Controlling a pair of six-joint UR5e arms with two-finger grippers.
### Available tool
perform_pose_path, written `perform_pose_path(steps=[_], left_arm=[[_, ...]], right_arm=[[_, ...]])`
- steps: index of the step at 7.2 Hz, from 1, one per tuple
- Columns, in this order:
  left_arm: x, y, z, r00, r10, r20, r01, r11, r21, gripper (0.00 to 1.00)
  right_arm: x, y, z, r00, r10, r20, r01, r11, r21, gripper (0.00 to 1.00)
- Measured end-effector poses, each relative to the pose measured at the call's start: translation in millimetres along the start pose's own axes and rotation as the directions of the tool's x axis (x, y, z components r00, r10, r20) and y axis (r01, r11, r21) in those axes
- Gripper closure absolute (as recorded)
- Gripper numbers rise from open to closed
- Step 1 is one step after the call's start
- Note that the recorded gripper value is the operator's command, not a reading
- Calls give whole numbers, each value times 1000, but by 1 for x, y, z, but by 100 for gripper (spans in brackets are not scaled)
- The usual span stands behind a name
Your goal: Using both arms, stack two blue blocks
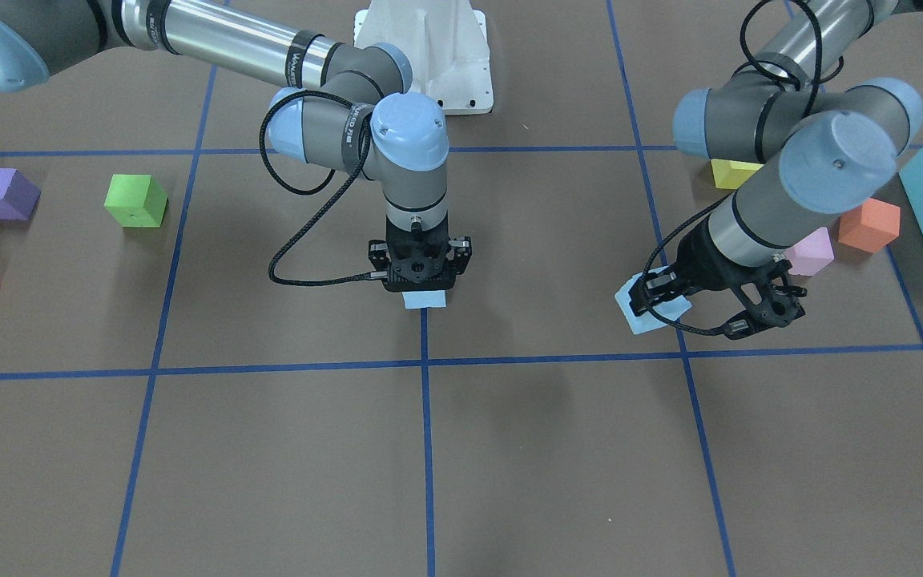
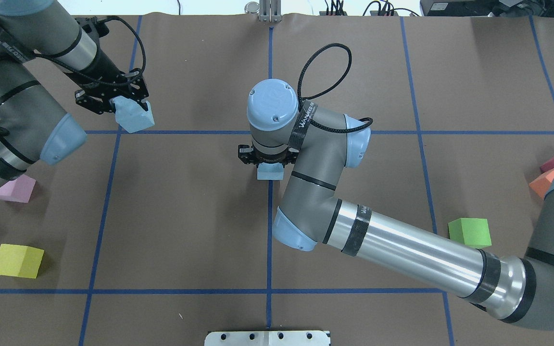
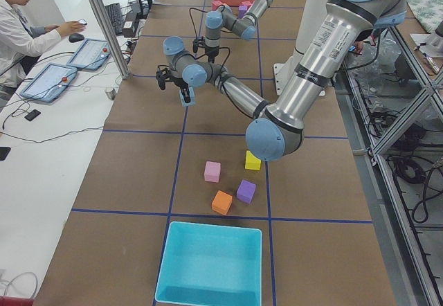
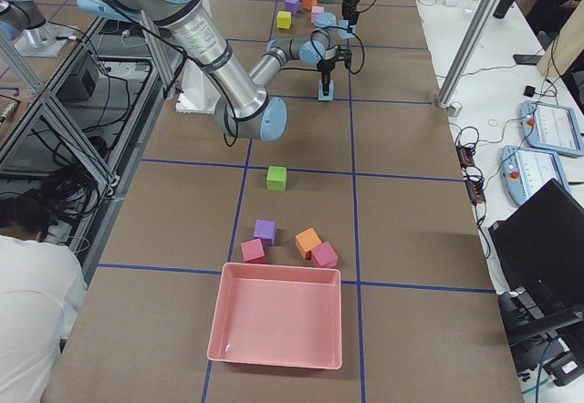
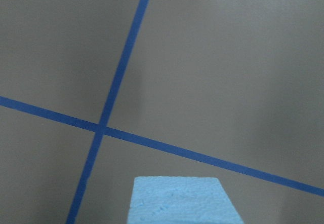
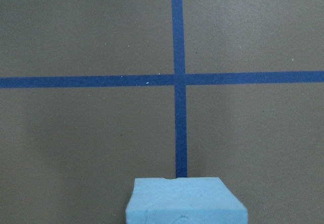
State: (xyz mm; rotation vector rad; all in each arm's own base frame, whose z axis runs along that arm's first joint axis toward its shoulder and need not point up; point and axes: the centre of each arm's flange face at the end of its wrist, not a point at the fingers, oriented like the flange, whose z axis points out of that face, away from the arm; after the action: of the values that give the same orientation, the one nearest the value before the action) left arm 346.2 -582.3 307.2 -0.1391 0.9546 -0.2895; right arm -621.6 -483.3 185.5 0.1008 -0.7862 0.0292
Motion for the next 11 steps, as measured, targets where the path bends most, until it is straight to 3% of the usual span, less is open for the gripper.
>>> perform_pose_path(steps=[1,4,6,8,11], left_arm=[[16,13,4,1000,2,-5,-2,1000,5,49],[43,30,4,1000,10,-23,-10,1000,13,49],[76,49,6,997,59,-41,-58,998,16,49],[113,75,17,991,126,-46,-124,991,43,49],[181,110,47,963,269,-21,-266,960,86,48]], right_arm=[[0,1,3,1000,-15,-4,15,1000,-2,0],[-3,-6,-6,1000,-22,9,22,1000,9,0],[13,-32,-36,999,-2,46,1,1000,22,0],[76,-56,-56,998,-21,57,19,999,36,0],[157,-80,-64,998,-58,22,57,997,61,0]])
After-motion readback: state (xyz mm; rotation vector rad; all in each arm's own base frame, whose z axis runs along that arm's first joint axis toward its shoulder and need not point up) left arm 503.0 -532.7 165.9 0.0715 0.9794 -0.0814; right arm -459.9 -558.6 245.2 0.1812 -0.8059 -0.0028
